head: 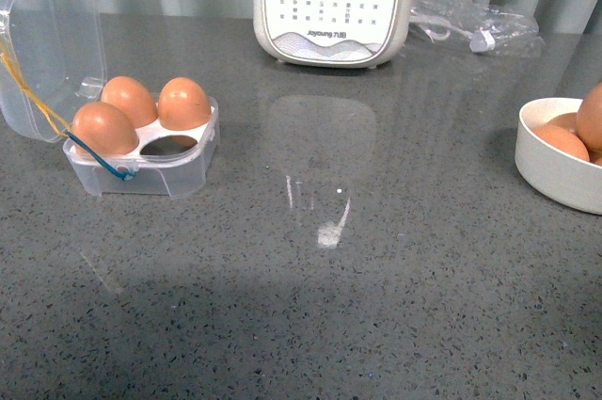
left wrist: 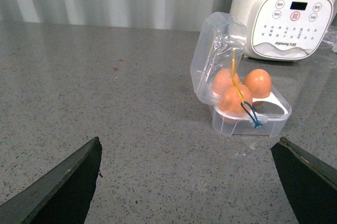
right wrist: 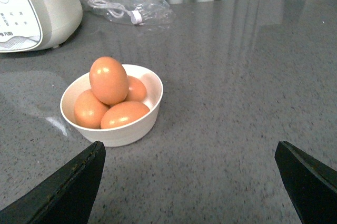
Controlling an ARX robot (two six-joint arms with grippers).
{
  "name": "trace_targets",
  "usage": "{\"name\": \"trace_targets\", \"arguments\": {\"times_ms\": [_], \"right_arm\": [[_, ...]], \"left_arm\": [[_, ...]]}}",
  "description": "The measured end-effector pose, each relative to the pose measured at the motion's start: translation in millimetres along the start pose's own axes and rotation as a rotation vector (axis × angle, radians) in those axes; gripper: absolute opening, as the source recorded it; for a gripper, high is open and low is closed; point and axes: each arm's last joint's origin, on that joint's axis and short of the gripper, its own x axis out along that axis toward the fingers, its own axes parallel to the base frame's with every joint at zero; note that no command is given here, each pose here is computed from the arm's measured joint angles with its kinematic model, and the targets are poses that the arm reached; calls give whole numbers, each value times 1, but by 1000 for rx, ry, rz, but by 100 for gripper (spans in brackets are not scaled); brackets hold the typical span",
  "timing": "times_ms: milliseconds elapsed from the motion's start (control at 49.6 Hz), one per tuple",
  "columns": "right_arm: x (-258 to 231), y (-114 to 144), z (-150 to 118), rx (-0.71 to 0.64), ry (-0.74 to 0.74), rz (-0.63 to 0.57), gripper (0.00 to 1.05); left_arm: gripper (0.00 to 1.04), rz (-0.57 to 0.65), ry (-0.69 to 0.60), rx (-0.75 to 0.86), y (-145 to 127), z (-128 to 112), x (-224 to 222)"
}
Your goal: Put egg into box
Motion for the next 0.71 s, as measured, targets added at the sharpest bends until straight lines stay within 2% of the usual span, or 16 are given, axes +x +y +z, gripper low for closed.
{"name": "trace_targets", "arguments": {"times_ms": [182, 323, 484, 706], "right_arm": [[32, 0, 8, -94, 22, 56, 98], [53, -4, 14, -93, 18, 121, 98], [76, -4, 10, -119, 82, 198, 98], [93, 1, 18, -119, 81, 241, 98]], "left_arm": [[98, 0, 0, 0, 0, 0, 0], [98, 0, 0, 0, 0, 0, 0], [98, 0, 0, 0, 0, 0, 0], [98, 0, 0, 0, 0, 0, 0]]}}
